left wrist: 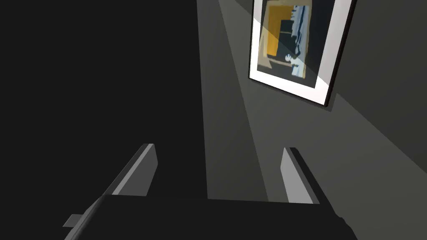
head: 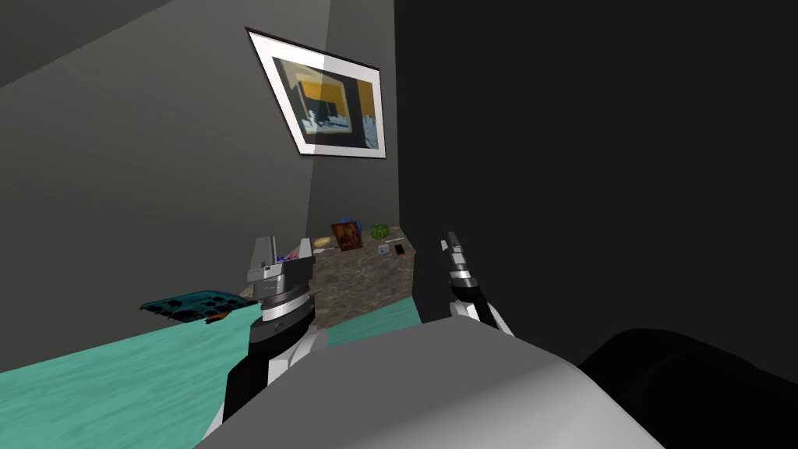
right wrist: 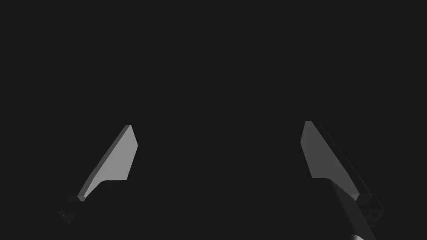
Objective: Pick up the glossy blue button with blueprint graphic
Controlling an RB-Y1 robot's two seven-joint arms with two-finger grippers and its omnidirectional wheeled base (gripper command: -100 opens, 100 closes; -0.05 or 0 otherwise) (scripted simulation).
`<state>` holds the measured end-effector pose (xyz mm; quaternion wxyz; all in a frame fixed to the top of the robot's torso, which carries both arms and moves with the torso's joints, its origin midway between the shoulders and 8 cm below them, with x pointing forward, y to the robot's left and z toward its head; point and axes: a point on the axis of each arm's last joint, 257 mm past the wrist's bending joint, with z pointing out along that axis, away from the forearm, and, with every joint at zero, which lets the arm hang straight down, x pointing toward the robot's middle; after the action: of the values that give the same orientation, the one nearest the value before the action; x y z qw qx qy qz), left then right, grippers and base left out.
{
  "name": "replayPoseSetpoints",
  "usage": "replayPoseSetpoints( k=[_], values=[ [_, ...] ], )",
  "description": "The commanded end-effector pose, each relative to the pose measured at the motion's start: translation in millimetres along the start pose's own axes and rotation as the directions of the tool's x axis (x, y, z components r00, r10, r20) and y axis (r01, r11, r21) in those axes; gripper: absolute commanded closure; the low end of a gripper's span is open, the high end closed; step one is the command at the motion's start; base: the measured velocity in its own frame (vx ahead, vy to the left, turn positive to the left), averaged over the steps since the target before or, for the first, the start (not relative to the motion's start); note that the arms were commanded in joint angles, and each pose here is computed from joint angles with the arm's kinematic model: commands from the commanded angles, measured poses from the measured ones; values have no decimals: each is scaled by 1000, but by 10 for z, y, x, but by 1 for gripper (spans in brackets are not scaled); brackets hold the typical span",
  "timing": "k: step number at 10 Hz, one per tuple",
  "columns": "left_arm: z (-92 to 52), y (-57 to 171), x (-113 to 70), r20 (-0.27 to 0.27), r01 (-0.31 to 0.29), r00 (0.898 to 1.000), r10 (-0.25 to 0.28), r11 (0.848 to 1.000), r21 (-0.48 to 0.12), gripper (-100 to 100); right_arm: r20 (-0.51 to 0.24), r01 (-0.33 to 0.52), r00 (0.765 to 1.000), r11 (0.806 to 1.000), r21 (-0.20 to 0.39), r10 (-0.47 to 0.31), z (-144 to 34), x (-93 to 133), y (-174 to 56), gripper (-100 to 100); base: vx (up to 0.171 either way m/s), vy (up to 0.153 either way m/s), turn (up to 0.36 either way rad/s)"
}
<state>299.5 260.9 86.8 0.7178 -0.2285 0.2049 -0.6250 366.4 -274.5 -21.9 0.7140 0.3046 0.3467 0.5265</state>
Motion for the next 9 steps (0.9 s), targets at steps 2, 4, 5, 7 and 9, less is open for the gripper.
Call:
replayPoseSetpoints(
  k=[2,4,5,7,9],
  values=[
    [0,0,0,0,0,1000,0,1000,0,0,-72,35,997,999,-8,-36,-4,151,-14,-100,-30,104,109],
    [0,0,0,0,0,1000,0,1000,0,0,-140,74,987,997,-17,-76,-24,286,-48,-100,14,160,84],
    [0,0,0,0,0,1000,0,1000,0,0,-177,97,979,995,-23,-99,-41,362,-73,-100,5,169,129],
    [0,0,1,0,0,1000,0,1000,0,0,-225,126,966,992,-32,-130,-69,448,-107,-100,-1,136,110],
    [0,0,0,0,0,1000,0,1000,0,0,-305,175,935,983,-49,-182,-139,615,-195,-100,14,125,151]
  ],
)
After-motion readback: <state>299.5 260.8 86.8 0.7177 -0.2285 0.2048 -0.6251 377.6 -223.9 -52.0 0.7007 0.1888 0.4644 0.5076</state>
